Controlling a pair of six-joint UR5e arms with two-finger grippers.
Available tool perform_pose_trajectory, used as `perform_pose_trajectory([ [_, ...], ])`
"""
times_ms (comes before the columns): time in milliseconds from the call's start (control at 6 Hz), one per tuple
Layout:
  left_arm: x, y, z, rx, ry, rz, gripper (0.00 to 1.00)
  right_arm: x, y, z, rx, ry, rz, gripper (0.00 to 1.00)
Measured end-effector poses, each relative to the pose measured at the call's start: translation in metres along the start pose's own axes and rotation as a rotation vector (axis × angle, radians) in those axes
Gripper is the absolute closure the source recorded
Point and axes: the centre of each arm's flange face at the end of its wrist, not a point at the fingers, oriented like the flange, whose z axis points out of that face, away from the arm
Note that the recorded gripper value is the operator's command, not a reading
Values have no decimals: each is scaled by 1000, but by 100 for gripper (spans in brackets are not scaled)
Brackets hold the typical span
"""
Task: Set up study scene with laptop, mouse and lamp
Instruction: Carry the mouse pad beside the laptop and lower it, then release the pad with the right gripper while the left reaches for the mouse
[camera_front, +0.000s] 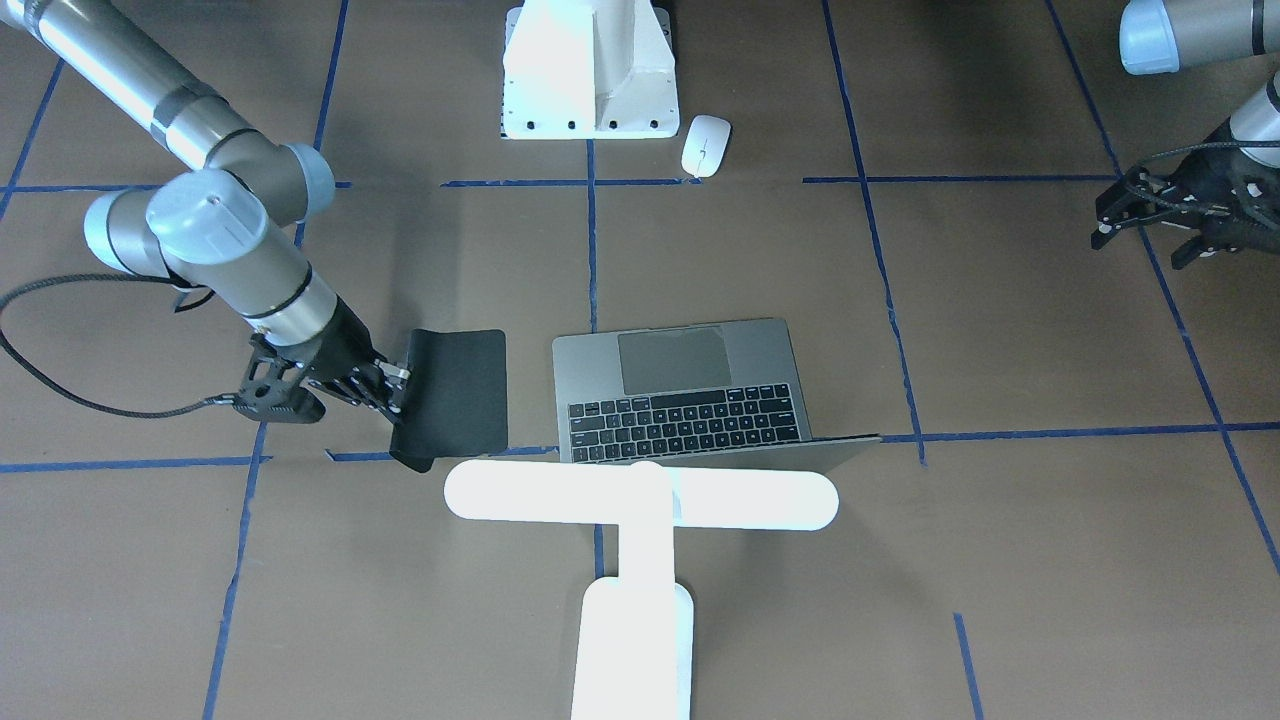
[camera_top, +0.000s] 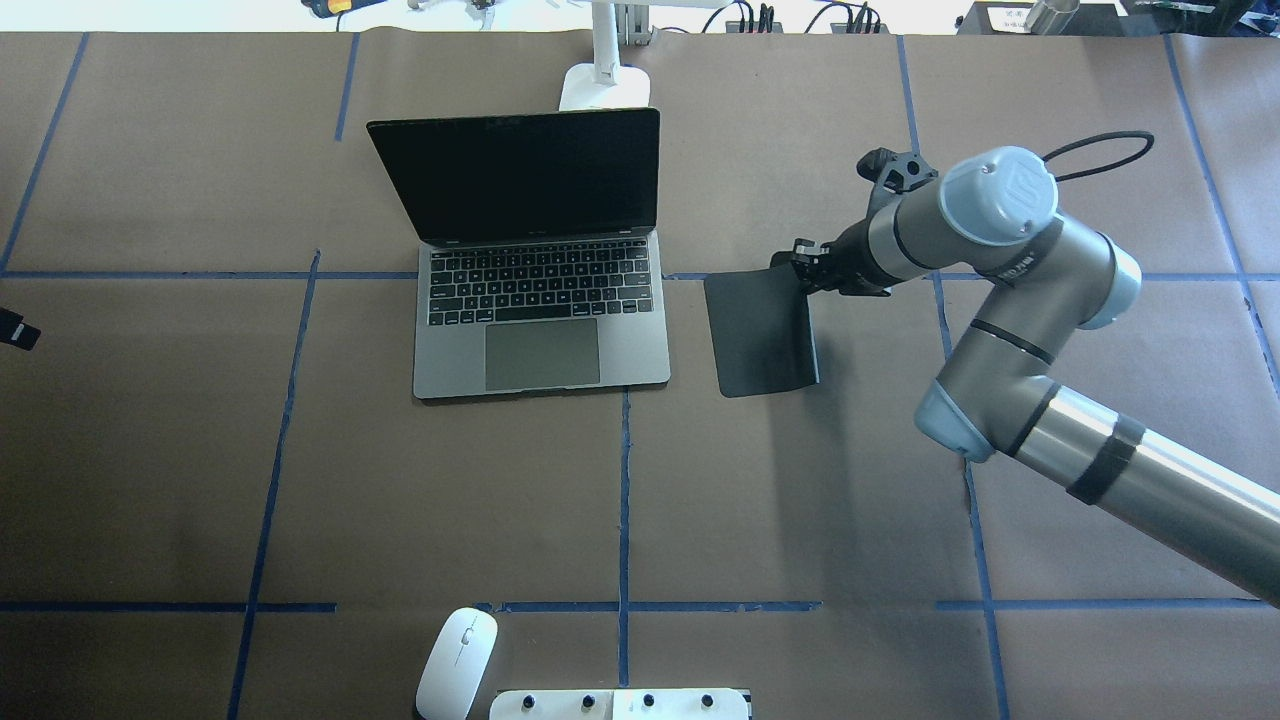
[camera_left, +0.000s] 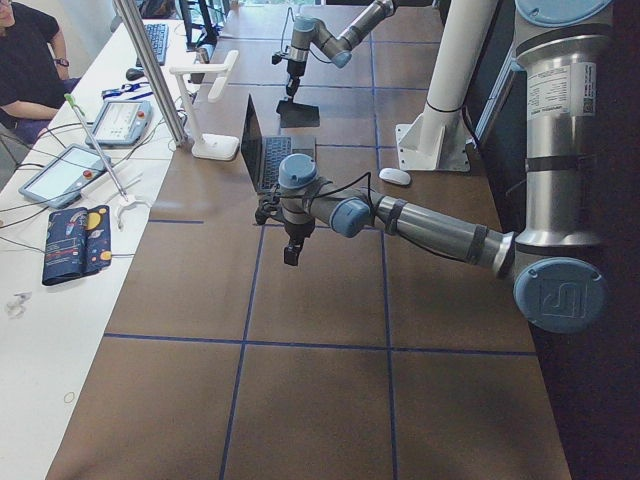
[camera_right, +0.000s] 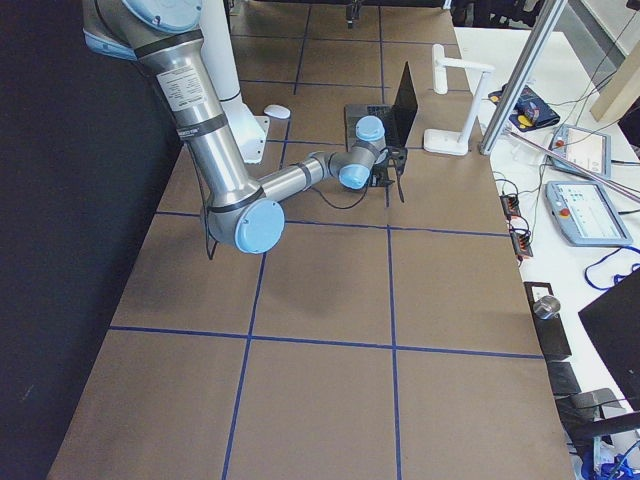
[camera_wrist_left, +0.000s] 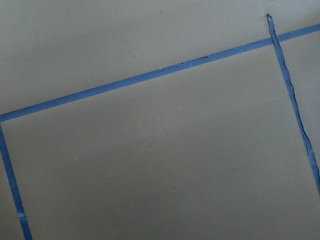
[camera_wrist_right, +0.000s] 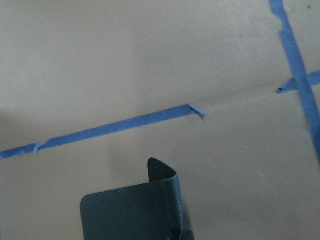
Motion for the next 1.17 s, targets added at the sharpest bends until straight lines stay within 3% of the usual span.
perform_pose_trajectory([
  [167,0,0,0,-1,0,1,0,-4,-14,2,9,7,-12,100],
  [333,0,0,1,-1,0,1,0,1,-25,0,16,14,-33,66],
  [500,0,-1,1,-1,0,0,0,5,-30,0,19,22,-41,1],
  [833,4,-2,-1,6,3,8,0,10,-29,0,11,28,-46,0],
  [1167,45,-25,-17,89,49,-18,0,29,-61,-26,-31,47,-86,0],
])
